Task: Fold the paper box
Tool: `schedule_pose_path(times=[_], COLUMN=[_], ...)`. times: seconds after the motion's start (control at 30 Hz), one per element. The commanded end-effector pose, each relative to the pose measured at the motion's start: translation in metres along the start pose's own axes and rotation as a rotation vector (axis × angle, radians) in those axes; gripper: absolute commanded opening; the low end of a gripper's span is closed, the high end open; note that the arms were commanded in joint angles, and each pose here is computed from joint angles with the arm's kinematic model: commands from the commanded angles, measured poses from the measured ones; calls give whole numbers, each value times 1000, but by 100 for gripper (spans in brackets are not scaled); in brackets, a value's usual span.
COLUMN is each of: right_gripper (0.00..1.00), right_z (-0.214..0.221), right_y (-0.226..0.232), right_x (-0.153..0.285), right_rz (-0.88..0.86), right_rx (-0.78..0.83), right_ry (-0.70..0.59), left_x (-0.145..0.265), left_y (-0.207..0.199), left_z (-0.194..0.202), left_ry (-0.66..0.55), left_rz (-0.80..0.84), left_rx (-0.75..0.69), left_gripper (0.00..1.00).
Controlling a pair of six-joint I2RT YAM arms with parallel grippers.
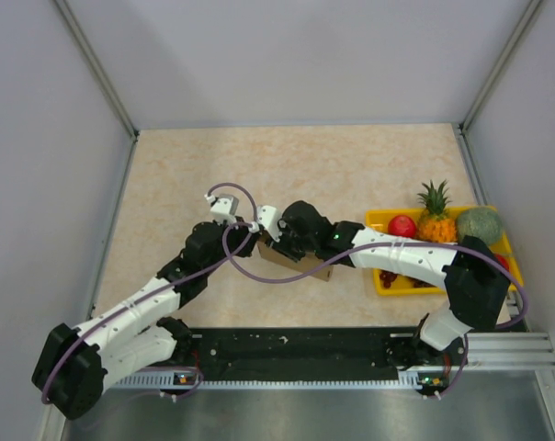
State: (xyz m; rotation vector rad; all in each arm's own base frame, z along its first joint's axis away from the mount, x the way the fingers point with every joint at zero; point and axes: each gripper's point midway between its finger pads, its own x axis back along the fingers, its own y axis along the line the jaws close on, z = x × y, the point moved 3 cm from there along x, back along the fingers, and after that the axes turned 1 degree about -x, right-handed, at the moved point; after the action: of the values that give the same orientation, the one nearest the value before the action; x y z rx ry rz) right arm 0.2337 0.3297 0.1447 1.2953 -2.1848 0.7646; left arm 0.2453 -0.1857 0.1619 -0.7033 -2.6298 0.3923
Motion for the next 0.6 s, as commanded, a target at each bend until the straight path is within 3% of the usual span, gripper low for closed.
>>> schedule_pose_path(times=[0.0, 0.07, 0.3, 0.4, 0.57], right_gripper=[27, 27, 25, 24, 24], right_z=[7, 6, 6, 4, 2], right_y=[-12, -11, -13, -12, -11], right_x=[-6, -7, -6, -5, -6], right_rz=[24, 15, 20, 17, 9], right_rx=[-48, -50, -43, -43, -53], right_ry=[8, 7, 12, 6, 1], left_x=[10, 8, 5, 6, 2], left_y=[32, 29, 12, 13, 10], left_z=[41, 32, 17, 20, 30], left_ry=[212, 212, 245, 241, 207], left_rz=[-156, -179, -104, -92, -30], left_rx=[-60, -36, -44, -56, -68], left_gripper=[20, 27, 31, 19, 9])
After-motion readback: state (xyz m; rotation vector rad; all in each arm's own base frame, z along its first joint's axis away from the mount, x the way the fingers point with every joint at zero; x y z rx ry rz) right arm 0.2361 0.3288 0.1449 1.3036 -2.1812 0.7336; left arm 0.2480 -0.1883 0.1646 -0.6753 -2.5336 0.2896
